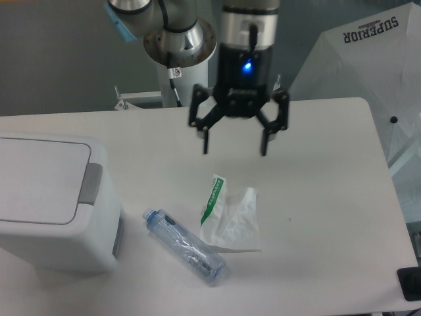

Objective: Open the trash can
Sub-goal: 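Move the gripper toward the white trash can's lid edge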

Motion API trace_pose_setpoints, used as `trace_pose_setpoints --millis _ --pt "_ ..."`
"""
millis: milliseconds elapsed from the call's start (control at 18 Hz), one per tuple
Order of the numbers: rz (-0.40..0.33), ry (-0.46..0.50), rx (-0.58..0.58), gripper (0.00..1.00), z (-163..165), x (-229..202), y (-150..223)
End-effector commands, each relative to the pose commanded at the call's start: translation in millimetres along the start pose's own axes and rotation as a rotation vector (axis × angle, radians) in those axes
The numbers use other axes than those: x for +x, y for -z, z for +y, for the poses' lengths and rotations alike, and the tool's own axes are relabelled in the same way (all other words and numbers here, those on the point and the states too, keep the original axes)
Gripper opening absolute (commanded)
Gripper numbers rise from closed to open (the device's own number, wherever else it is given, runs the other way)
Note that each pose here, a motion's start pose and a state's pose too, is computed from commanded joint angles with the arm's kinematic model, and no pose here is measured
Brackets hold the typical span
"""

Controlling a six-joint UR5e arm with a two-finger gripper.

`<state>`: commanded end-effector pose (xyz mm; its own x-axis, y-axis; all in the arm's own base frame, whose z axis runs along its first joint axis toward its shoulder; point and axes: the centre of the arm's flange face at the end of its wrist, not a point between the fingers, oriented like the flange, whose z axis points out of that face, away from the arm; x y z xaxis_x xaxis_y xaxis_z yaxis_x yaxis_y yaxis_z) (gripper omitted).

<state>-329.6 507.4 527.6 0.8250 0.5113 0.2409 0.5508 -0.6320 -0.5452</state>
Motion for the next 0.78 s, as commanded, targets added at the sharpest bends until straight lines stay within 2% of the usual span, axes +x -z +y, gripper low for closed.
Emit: trace_pose_setpoints --millis 222,778 --pt "0.048 -0.041 -0.026 1.0 6 44 -32" --pt "0.083 -0.068 -0.091 1.0 31 79 -59"
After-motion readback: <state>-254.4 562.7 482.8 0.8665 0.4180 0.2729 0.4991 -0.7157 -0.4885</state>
